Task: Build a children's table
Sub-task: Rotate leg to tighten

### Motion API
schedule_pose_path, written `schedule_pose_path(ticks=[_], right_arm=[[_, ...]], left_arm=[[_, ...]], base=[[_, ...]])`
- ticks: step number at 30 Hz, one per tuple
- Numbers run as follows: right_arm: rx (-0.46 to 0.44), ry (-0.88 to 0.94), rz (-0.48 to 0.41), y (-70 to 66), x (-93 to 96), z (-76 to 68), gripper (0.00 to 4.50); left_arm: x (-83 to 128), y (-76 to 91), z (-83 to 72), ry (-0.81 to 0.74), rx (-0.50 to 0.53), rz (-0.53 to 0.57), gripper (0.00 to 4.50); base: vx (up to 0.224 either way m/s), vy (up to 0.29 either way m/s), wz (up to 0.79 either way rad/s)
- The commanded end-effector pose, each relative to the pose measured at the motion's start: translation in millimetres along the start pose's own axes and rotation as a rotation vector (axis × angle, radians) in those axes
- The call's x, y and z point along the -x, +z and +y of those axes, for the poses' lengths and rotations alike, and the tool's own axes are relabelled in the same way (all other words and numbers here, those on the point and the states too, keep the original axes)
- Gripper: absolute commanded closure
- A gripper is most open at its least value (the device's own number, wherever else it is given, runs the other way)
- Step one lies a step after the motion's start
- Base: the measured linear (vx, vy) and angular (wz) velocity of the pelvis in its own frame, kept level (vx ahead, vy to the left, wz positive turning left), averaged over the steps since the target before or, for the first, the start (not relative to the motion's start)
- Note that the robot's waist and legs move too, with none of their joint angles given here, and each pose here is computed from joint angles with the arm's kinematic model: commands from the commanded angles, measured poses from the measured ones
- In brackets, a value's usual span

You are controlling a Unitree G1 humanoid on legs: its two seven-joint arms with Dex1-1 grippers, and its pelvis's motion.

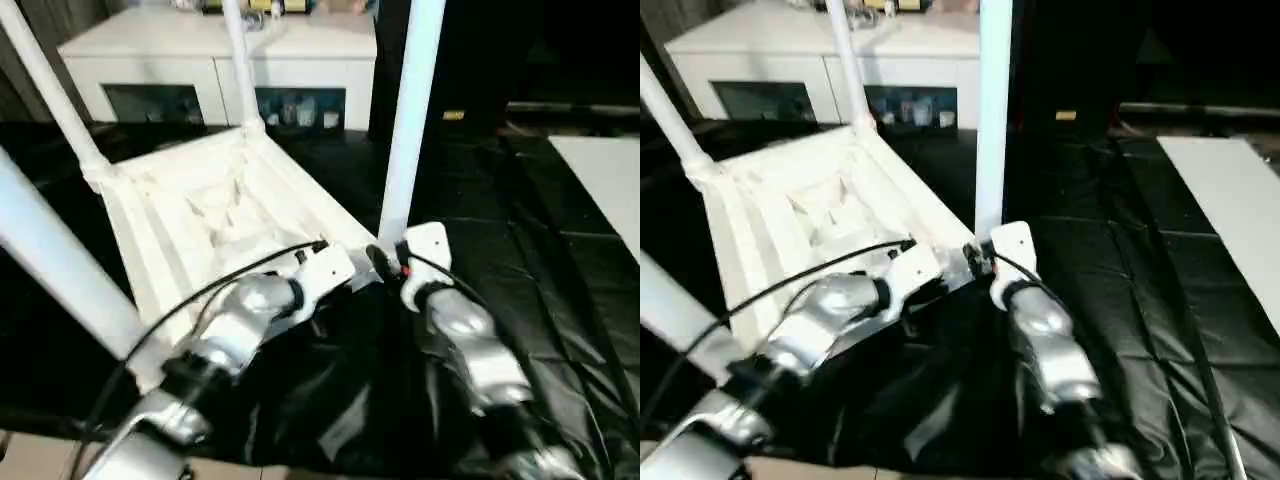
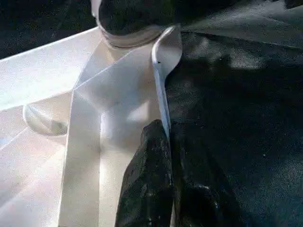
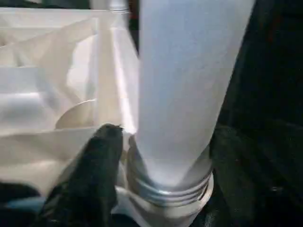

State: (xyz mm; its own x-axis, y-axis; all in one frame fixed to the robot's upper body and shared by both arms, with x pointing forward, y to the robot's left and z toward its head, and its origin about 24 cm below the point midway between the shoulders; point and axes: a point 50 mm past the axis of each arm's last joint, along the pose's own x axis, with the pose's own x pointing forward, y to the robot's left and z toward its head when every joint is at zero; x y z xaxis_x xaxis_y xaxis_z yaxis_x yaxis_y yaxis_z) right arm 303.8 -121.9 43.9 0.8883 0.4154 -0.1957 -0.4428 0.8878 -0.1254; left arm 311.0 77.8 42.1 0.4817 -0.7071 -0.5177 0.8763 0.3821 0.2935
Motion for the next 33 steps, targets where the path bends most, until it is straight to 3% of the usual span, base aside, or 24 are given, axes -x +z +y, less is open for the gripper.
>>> schedule_pose_path(ticks=[1, 7, 10, 18, 27, 33], right_arm=[[0.085, 0.122, 0.026, 3.1, 7.1, 2.9, 0.95], [0.192, 0.481, 0.029, 4.1, 46.8, -0.3, 0.95], [0.198, 0.540, 0.032, 5.4, 53.4, -1.5, 0.95], [0.192, 0.657, 0.063, 6.3, 58.1, 2.7, 0.95], [0.184, 0.658, 0.103, 0.2, 54.2, -0.2, 1.83], [0.159, 0.659, 0.099, 0.0, 53.8, -0.1, 2.04]], left_arm=[[7.6, -18.8, -9.0, -0.105, -0.027, 0.053, 4.50], [35.0, -33.0, -21.3, -0.342, -0.075, 0.021, 4.50], [44.7, -34.7, -22.5, -0.399, -0.063, 0.021, 4.50], [59.2, -38.5, -19.7, -0.444, -0.075, 0.031, 4.50], [62.8, -38.7, -19.8, -0.451, -0.059, 0.034, 4.50], [64.5, -40.2, -18.3, -0.453, -0.053, 0.041, 4.50]], base=[[0.000, 0.000, 0.00], [0.000, 0.000, 0.00], [0.000, 0.000, 0.00], [0.000, 0.000, 0.00], [0.000, 0.000, 0.00], [0.000, 0.000, 0.00]])
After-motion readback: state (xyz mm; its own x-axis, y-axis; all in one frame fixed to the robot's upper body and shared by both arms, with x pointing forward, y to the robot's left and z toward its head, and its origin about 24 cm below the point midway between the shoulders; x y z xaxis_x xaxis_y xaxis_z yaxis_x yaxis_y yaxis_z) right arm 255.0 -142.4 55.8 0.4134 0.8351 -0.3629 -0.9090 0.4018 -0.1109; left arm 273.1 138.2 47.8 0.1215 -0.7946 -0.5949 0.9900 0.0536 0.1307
